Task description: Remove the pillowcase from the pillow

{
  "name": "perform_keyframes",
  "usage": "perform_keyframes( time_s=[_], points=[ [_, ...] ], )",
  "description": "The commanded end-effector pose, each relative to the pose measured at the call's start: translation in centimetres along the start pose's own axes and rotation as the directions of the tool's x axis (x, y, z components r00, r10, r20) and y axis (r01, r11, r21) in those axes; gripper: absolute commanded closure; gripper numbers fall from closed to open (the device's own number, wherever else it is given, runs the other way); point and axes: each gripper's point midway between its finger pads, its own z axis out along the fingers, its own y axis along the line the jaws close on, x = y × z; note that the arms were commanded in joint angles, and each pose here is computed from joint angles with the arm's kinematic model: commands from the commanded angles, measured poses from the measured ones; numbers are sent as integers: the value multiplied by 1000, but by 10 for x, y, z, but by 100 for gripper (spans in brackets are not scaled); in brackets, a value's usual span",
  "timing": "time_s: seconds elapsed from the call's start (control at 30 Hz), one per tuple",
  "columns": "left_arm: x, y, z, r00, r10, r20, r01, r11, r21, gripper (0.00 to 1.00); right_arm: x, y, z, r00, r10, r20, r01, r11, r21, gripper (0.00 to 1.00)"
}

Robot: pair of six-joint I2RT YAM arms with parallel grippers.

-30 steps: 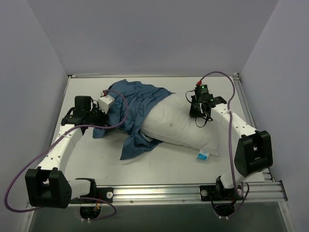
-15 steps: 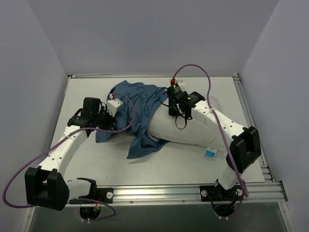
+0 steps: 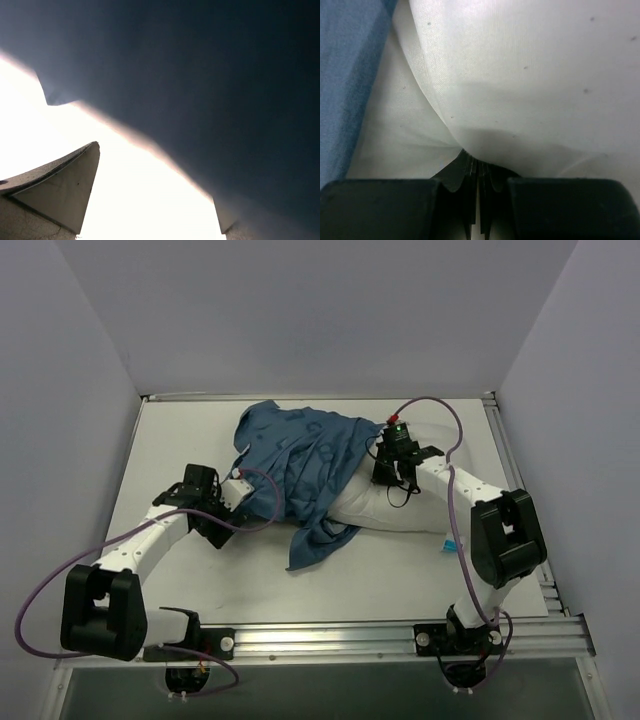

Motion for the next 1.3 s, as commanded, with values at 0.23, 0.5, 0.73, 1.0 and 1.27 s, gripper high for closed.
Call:
perform_keyframes(
  time_s=[0.23,0.5,0.73,1.0,1.27],
  points=[
    [-65,43,32,985,-2,175,19,996,-93,6,70,-91,25,961,-42,-272,104,970,218,100],
    [-123,64,56,949,-74,308,108,989,-97,47,69,-94,25,963,-31,-268,91,972,218,100],
    [-140,123,11,876,-161,455,305,915,-264,98,74,-128,21,958,43,-284,38,961,275,100],
    [-115,222,-112,732,-286,618,545,791,-279,98,66,-147,11,963,76,-259,8,951,309,100],
    [-95,257,-200,680,-254,687,617,705,-350,98,73,-159,6,956,94,-277,-2,949,316,100]
  ],
)
